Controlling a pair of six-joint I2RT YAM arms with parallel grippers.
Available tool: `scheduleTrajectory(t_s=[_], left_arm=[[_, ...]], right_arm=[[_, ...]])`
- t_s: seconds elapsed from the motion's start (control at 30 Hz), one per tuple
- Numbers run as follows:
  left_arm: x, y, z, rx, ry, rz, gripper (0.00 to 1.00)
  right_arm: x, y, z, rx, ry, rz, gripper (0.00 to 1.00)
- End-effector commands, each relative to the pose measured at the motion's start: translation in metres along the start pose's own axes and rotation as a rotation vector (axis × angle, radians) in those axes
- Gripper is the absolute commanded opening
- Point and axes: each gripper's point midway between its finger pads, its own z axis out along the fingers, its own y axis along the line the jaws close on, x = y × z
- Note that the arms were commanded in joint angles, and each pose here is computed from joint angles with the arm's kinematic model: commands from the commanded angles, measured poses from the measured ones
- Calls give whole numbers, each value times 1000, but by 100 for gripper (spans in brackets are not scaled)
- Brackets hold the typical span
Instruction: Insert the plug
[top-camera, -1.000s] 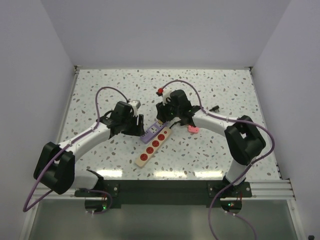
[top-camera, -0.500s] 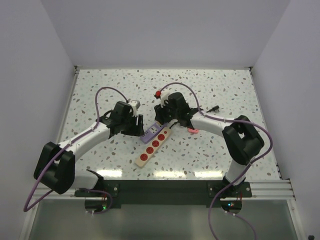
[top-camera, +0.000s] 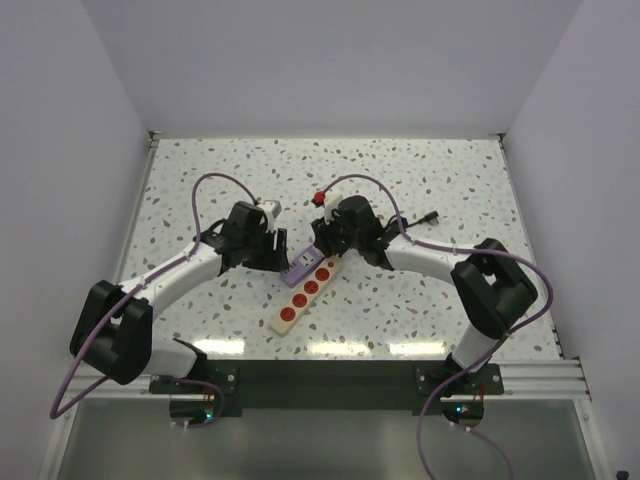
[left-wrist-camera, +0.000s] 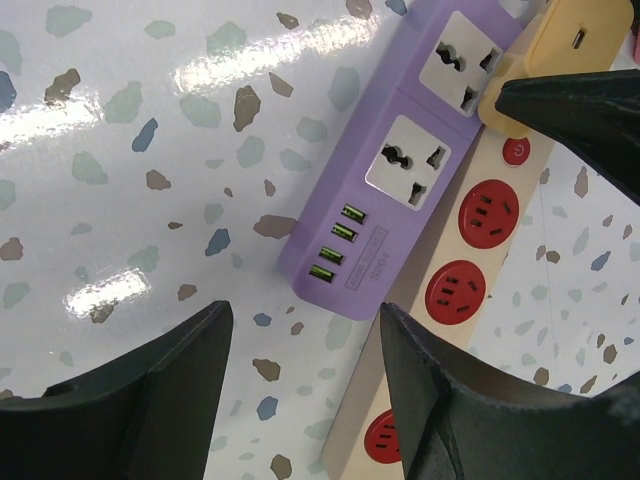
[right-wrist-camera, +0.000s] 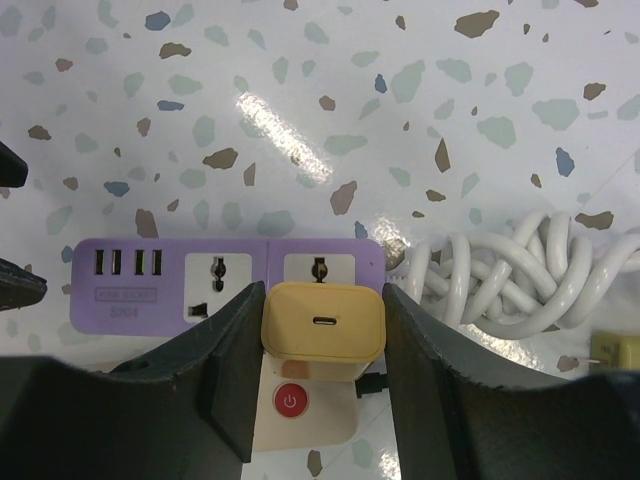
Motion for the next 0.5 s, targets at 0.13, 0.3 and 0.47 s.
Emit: scheduleTrajectory(t_s=[0.13, 0.3, 0.47], left_arm=[[-16, -7, -4, 31, -23, 13, 66], [-13, -9, 0, 44, -6, 9, 65], [-9, -8, 6, 41, 26, 4, 65]], right_arm=[[-20, -3, -8, 38, -44, 13, 0], [-43, -2, -20, 46, -103, 13, 0], [-52, -2, -17, 47, -145, 24, 0]])
